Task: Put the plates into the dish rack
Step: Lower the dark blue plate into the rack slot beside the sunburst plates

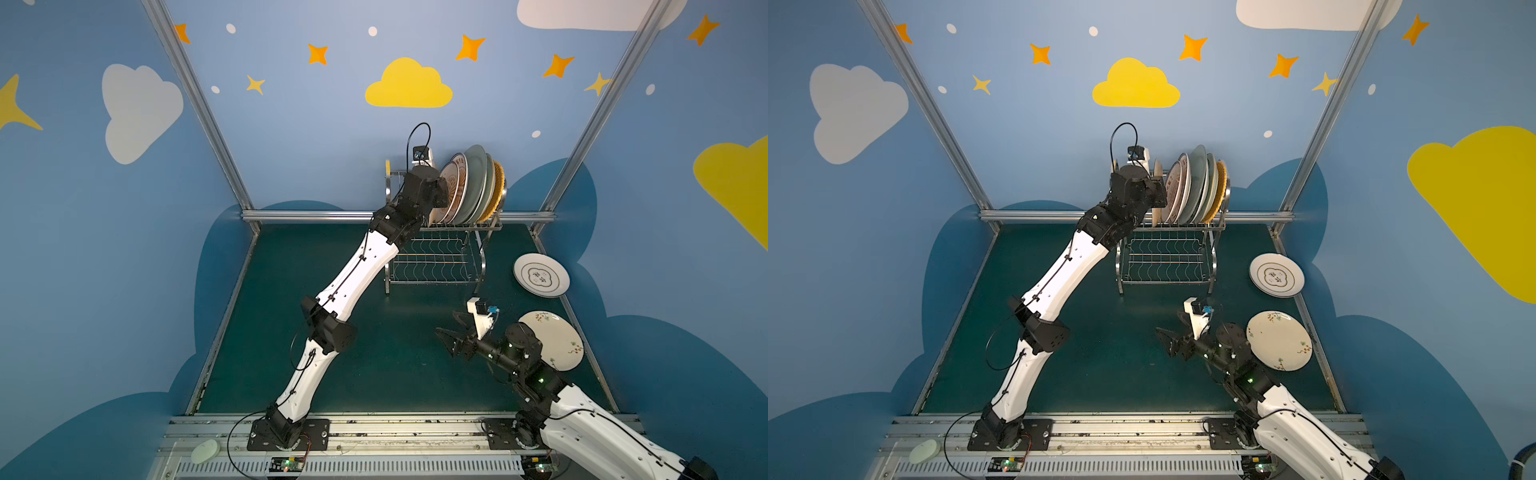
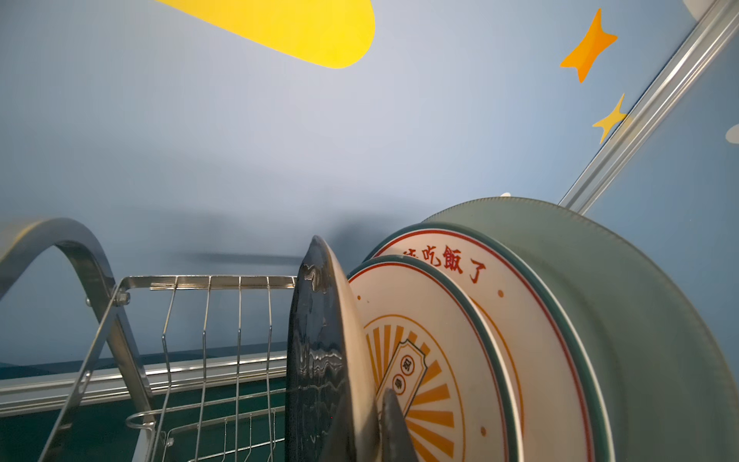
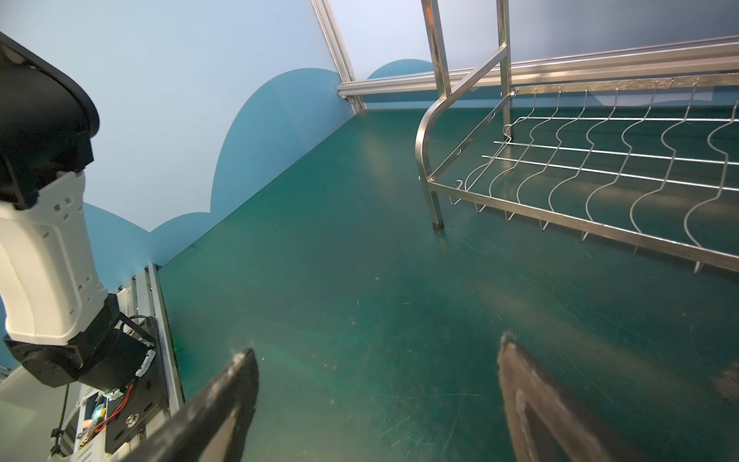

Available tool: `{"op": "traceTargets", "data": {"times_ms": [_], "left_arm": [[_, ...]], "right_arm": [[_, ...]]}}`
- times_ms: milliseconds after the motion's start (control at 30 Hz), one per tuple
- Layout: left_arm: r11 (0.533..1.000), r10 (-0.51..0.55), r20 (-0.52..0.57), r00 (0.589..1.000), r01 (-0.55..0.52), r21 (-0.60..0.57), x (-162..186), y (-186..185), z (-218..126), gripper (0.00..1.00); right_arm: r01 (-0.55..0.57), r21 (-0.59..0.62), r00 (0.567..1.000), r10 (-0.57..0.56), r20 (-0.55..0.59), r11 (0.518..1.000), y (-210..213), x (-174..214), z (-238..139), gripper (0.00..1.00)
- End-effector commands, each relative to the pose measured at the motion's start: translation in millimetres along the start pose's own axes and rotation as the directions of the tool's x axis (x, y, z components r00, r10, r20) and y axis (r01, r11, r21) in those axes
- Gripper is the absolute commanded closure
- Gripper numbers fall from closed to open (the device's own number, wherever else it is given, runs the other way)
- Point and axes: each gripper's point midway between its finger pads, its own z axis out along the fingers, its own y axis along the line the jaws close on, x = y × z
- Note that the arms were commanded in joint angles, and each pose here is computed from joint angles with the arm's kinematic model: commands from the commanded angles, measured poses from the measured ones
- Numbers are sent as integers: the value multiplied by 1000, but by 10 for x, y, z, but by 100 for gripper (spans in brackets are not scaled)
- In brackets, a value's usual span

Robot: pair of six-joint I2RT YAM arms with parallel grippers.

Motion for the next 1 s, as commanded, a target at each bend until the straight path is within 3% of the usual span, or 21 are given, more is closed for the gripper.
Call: {"op": "traceTargets", "data": {"times_ms": [0, 467, 733, 967], "left_arm": [[1000, 26, 127, 992, -24, -16, -365, -49, -111, 96], [997, 71, 116, 991, -68, -26, -194, -114, -11, 96], [996, 87, 111, 990, -83, -41, -122, -110, 33, 83], [995, 89, 103, 991, -85, -43, -74, -105, 62, 79]], "right_arm": [[16, 0, 1000, -16, 26, 1000, 41, -144, -8, 9], [11, 4, 1000, -11, 16, 1000, 31, -126, 10, 9], [12, 12, 1000, -12, 8, 1000, 17, -113, 19, 9], [9, 12, 1000, -9, 2, 1000, 15, -101, 34, 9]]}}
